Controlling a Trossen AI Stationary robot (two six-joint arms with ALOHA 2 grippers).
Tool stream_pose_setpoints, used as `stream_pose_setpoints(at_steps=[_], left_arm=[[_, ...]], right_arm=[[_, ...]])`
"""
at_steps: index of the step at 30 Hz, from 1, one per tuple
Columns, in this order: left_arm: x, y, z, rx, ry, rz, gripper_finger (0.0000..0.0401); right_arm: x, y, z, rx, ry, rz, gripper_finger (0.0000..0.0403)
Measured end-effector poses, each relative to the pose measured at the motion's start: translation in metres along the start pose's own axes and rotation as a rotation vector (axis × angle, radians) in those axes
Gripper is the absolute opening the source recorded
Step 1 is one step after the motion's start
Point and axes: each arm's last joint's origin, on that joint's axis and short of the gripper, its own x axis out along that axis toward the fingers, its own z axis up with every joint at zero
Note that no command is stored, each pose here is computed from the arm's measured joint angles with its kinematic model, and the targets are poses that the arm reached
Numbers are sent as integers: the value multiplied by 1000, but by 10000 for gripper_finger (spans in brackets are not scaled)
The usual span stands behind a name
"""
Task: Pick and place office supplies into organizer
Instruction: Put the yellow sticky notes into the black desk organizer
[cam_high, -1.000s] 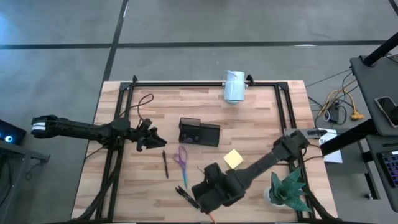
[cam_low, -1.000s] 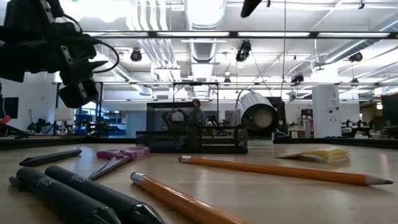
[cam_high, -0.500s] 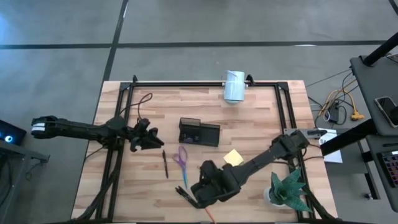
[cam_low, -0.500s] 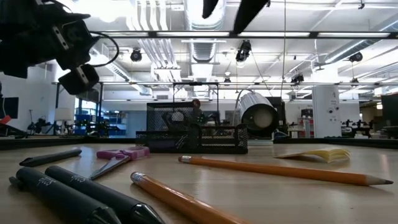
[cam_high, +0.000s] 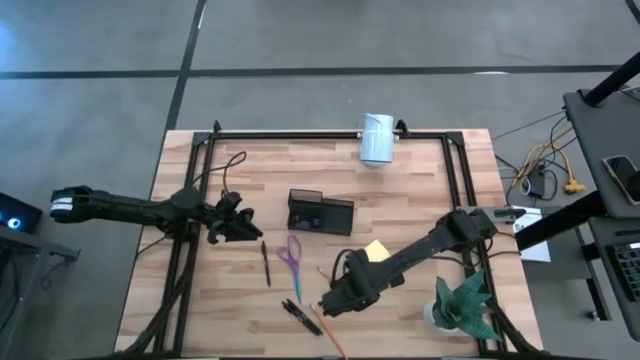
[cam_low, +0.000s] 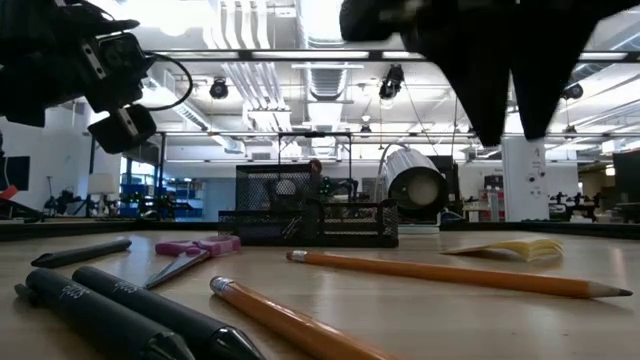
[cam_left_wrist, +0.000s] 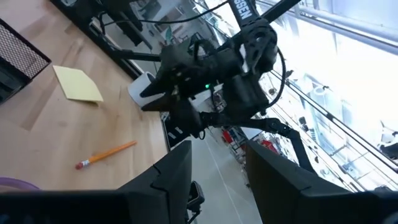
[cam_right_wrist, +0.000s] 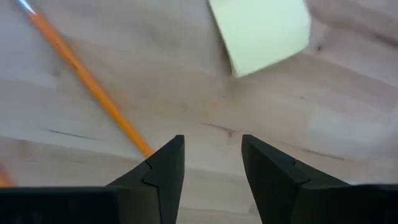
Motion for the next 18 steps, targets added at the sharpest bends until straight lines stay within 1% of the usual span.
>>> stream_pose_setpoints(at_steps=[2, 3, 6, 7, 9, 11, 13, 16, 18], left_arm=[[0, 0, 0, 1, 1, 2, 132], [0, 0, 0, 5, 1, 2, 132], [0, 0, 0, 7, 0, 2, 132], [0, 1, 0, 6, -1, 4, 132], [1, 1, 0, 4, 0, 9, 132], [1, 1, 0, 3, 2, 12, 132], [2, 3, -1, -2, 6, 21, 132], [3, 5, -1, -12, 15, 36, 132], [4, 6, -1, -18, 21, 45, 132]], right_arm=[[6, 1, -1, -21, 29, -9, 153], [6, 4, -2, -61, 31, 19, 153], [-5, 20, -7, -227, -4, 242, 152], [-9, 26, -9, -260, -24, 313, 152], [-15, 36, -11, -290, -43, 431, 149], [-15, 41, -12, -275, -34, 489, 144], [-13, 44, -13, -236, -20, 511, 138], [-4, 41, -17, -145, 3, 479, 130], [-1, 39, -23, -114, 16, 466, 127]])
